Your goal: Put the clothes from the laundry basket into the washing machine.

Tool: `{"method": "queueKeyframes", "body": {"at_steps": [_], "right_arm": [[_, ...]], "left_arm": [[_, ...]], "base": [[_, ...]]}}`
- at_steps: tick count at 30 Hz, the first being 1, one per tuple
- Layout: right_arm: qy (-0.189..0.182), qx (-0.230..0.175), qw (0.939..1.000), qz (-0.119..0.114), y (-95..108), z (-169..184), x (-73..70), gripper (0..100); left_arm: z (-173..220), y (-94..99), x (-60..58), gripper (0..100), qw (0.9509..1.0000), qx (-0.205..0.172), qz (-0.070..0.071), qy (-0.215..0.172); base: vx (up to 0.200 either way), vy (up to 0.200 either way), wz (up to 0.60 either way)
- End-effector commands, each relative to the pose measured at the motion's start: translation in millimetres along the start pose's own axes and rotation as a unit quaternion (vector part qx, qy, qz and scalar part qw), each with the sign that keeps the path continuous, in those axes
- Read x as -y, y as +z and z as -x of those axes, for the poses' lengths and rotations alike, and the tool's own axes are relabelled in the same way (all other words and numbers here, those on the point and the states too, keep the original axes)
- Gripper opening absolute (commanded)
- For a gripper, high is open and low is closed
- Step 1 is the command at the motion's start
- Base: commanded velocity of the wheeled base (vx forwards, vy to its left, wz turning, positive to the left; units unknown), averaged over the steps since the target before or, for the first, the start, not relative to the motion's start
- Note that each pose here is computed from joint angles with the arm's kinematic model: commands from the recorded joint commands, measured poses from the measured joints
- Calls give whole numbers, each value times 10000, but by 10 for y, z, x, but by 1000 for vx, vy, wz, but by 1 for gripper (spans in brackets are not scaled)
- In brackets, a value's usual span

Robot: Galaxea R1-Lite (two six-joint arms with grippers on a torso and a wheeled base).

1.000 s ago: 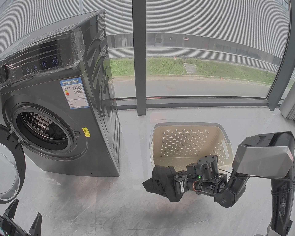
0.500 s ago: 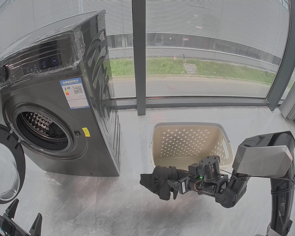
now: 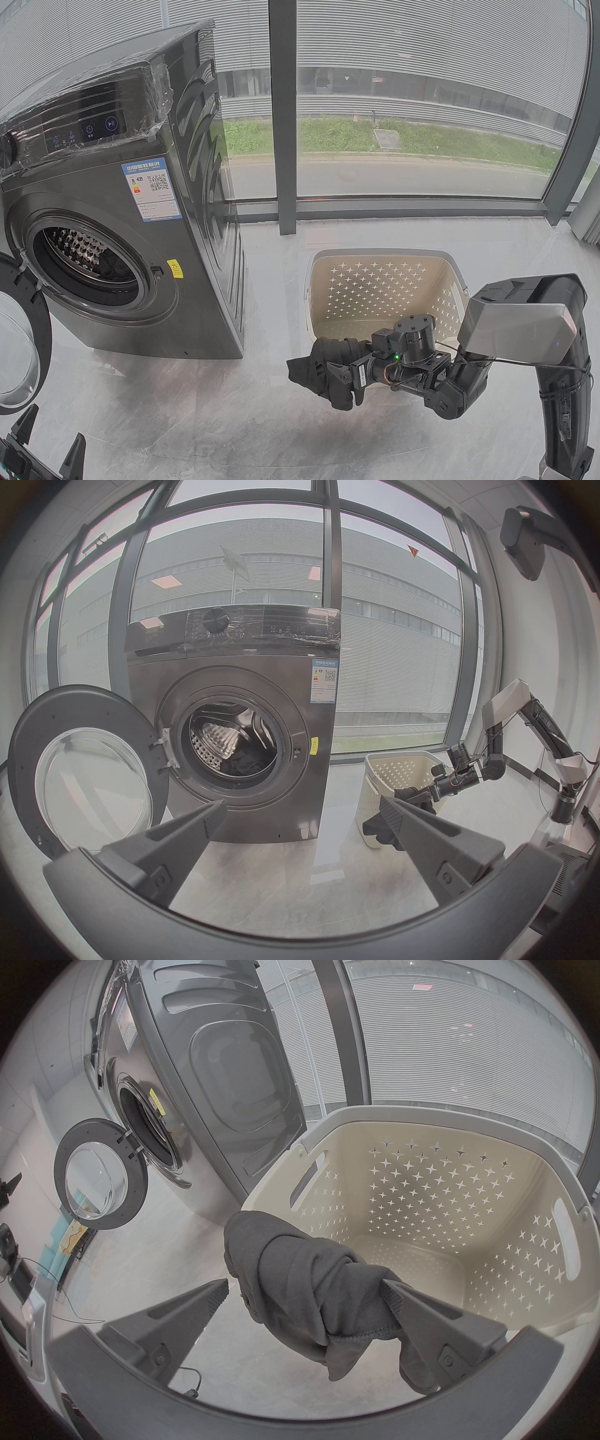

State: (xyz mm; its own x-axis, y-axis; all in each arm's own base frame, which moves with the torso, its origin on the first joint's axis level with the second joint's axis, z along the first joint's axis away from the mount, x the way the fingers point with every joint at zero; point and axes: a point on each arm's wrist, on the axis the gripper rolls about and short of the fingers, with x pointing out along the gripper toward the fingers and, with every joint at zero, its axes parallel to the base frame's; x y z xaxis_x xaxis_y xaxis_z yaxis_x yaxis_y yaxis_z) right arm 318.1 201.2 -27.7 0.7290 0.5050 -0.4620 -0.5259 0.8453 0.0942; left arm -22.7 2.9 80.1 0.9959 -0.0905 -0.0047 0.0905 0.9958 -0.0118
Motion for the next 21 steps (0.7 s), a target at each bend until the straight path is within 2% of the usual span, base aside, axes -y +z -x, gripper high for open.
{"method": "queueKeyframes", "body": {"at_steps": [1, 15, 21], "right_arm": [[23, 0, 10000, 10, -27, -45, -13, 0], [-13, 135, 9999, -17, -1, 60, 21, 0], [37, 469, 9989, 5, 162, 325, -15, 0]], "left_arm": [[0, -48, -1, 100, 10000, 0, 2, -7], [0, -48, -1, 100, 10000, 0, 2, 1], [0, -48, -1, 100, 10000, 0, -14, 1]], "base": [[0, 0, 0], [0, 0, 0], [0, 0, 0]]}}
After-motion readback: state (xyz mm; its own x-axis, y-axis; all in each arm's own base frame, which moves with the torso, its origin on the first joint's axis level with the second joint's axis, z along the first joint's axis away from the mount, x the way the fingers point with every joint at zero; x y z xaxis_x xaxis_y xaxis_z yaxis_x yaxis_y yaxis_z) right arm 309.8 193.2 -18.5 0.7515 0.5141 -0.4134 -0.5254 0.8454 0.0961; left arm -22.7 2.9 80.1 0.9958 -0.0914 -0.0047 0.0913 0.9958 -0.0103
